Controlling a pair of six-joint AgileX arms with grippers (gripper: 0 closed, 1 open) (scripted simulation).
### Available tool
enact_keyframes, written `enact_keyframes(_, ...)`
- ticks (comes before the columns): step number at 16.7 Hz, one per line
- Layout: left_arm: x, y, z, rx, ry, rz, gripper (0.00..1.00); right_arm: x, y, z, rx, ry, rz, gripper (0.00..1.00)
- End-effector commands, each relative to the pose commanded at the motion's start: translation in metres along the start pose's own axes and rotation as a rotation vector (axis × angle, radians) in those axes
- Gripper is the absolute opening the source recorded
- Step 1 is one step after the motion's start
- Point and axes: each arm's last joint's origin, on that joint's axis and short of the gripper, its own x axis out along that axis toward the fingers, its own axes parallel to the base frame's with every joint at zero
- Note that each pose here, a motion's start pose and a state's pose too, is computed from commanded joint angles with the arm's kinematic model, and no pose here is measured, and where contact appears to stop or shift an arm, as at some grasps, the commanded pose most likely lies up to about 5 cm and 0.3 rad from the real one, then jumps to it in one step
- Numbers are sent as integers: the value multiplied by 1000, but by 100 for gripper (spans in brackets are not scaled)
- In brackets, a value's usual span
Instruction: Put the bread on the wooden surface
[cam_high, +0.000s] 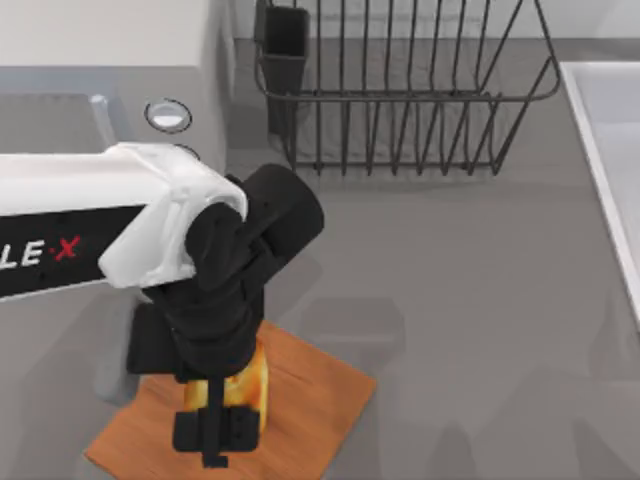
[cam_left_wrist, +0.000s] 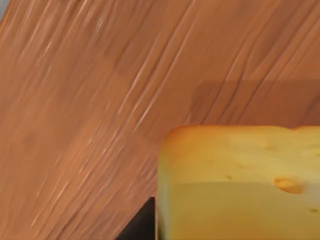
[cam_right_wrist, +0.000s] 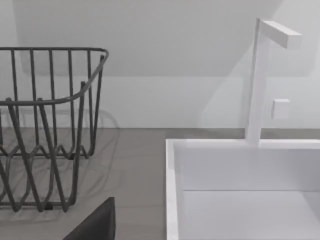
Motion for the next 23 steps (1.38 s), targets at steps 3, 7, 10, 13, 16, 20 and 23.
enact_keyframes(3, 10, 0, 0, 1, 7, -8, 0, 0, 0, 0, 0, 0, 0, 100)
enact_keyframes(7, 15, 1, 0, 2, 2, -3, 0, 0, 0, 0, 0, 0, 0, 100)
enact_keyframes(10, 15, 1, 0, 2, 2, -3, 15, 0, 0, 0, 0, 0, 0, 100)
enact_keyframes(13, 15, 1, 0, 2, 2, -3, 38, 0, 0, 0, 0, 0, 0, 100)
enact_keyframes(16, 15, 1, 0, 2, 2, -3, 60, 0, 0, 0, 0, 0, 0, 100)
enact_keyframes(20, 15, 1, 0, 2, 2, -3, 90, 0, 0, 0, 0, 0, 0, 100)
enact_keyframes(23, 15, 1, 0, 2, 2, -3, 100, 0, 0, 0, 0, 0, 0, 100)
